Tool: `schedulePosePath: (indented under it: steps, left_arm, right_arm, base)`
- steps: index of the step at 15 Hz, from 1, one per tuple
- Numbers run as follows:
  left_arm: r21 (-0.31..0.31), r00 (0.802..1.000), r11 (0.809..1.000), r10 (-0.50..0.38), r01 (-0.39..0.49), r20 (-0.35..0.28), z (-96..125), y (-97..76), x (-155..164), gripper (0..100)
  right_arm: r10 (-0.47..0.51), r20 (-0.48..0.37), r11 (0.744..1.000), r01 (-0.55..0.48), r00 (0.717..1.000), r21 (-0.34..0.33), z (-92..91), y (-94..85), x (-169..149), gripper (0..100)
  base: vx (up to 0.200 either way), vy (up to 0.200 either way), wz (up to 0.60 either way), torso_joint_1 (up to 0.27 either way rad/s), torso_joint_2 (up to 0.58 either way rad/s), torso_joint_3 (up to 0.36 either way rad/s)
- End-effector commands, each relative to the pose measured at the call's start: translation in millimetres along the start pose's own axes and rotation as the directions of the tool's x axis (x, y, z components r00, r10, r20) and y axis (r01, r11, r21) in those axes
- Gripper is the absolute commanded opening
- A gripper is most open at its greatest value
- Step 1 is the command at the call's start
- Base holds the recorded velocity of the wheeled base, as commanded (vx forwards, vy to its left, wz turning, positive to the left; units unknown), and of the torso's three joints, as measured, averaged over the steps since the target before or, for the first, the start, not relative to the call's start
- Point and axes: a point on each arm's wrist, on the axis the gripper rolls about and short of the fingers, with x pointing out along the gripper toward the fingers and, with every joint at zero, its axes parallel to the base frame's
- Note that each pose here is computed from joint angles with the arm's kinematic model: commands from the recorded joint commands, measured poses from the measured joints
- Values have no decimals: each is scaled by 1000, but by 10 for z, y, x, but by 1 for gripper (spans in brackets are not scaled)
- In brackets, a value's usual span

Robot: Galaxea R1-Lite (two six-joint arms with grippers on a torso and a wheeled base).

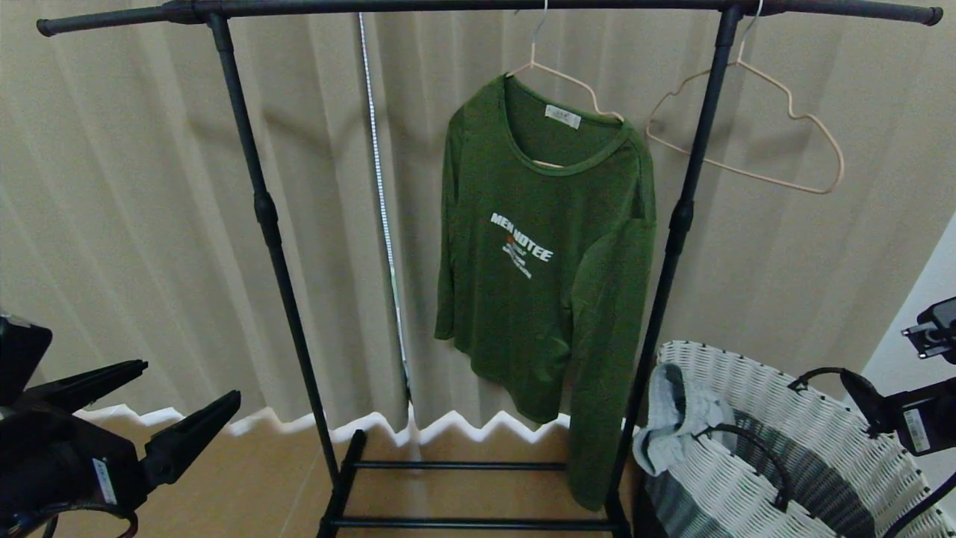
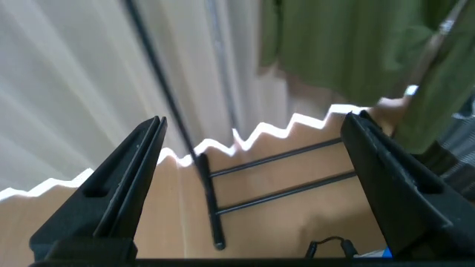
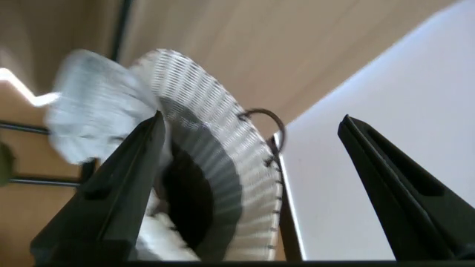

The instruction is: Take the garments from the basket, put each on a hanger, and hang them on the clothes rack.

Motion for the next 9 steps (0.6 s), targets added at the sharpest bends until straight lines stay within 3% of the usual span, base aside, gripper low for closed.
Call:
schedulePosePath:
  steps: [1,5,9]
  left_arm:
    - [0,1000,1000,-1,1,-3,-6,-1,1,100]
    - [-9,1000,1000,1,-1,8,37,5,12,100]
    - [-7,1000,1000,0,0,0,25,3,21,100]
  right_arm:
    - [2,-2,1000,-2,1000,-1,-5,4,2,100]
    - [12,-24,1000,-13,1000,-11,-77,33,-8,100]
    - [13,-21,1000,-13,1000,-11,-77,32,-18,100]
  base:
    - [0,0,0,0,0,0]
    - [0,0,0,0,0,0]
    - [200,0,0,5,5,7]
